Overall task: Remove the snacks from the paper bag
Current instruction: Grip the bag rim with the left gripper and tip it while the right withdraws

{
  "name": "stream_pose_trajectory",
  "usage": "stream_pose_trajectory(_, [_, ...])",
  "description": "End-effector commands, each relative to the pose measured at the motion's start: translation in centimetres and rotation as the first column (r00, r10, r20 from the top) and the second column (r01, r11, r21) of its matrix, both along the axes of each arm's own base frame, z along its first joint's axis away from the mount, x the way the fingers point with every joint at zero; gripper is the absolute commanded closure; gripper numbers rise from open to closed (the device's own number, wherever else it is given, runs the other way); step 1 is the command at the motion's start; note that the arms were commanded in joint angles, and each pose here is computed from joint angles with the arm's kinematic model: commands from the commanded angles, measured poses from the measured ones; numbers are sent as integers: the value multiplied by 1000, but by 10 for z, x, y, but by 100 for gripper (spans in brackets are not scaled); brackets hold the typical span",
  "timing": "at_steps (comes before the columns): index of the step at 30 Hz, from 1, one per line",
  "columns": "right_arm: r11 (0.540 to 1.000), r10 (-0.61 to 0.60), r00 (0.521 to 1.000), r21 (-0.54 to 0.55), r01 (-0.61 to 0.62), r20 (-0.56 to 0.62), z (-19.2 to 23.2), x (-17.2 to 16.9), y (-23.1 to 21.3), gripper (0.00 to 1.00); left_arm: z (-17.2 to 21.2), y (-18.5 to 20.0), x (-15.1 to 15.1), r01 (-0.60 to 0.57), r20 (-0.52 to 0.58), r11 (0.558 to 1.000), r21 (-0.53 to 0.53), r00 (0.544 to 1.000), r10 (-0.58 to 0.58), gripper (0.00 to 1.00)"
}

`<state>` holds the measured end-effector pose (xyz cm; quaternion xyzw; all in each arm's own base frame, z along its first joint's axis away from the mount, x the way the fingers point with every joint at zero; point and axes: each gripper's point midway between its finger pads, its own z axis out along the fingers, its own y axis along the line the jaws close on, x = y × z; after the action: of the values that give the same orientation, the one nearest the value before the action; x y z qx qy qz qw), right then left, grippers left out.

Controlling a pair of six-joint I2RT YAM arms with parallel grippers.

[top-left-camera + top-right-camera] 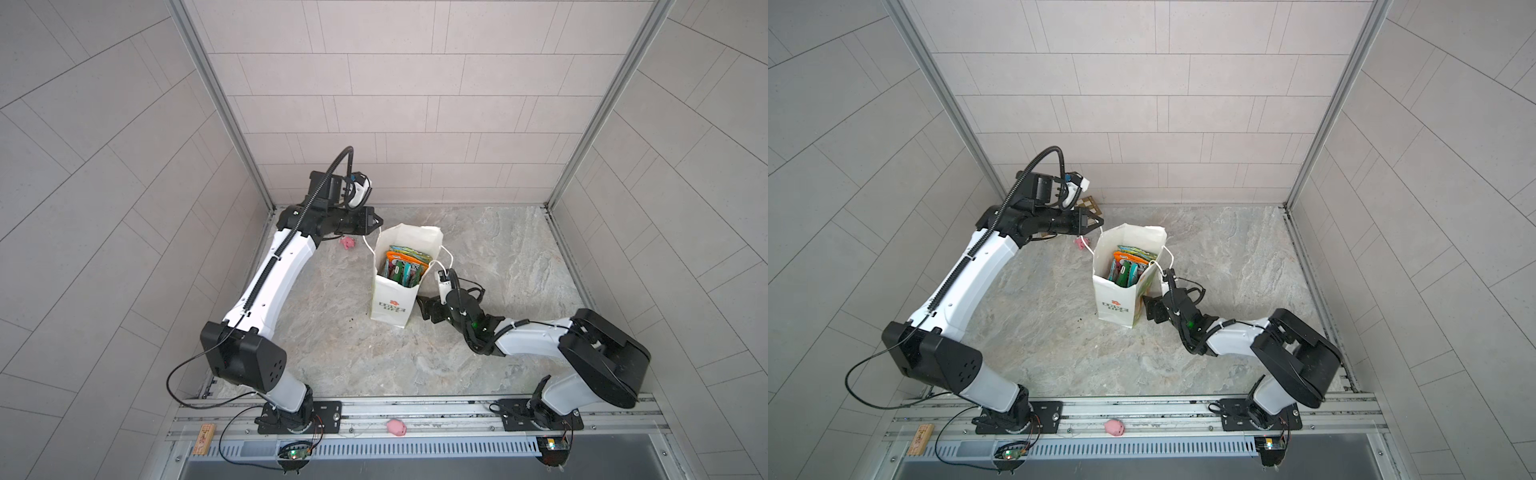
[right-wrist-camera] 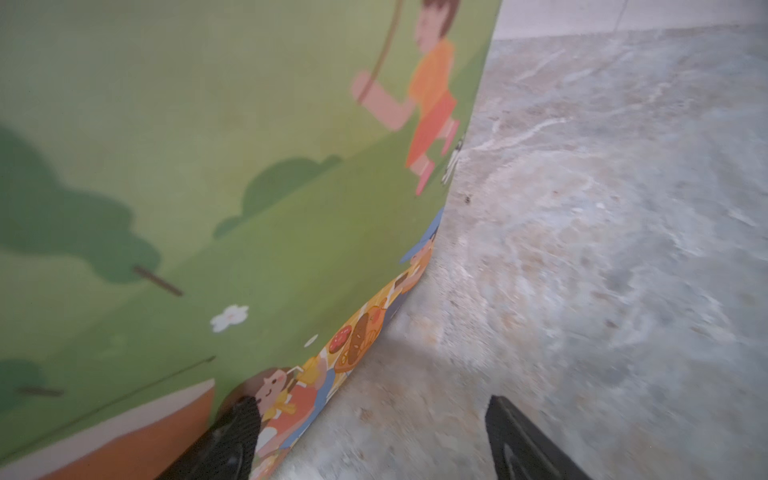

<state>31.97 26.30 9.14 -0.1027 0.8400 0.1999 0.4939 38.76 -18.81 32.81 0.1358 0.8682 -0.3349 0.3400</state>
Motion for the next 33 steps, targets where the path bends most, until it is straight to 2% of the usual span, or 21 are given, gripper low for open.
stream_pose_trajectory(1, [993,1,992,115,-15,126,31,14,30,14,39,6,-4,53,153,998,18,987,-55,100])
stream_pose_trajectory(9, [987,48,988,143,-70,149,32,28,92,14,56,29,2,29,228,993,118,972,-55,100])
stream_pose_trajectory(15, [979,80,985,173,-106,150,31,36,131,14,54,31,10,31,231,988,153,971,-66,100])
stream_pose_trajectory(19, [978,90,984,172,-116,153,34,37,139,14,47,30,10,40,220,987,155,973,-74,100])
stream_pose_trajectory(24, [993,60,987,93,-75,151,25,26,109,12,40,29,5,40,217,991,127,974,-67,100])
stream_pose_trajectory(33, [990,-65,988,-112,81,143,-3,-9,11,7,32,20,-10,39,243,999,23,969,-44,100])
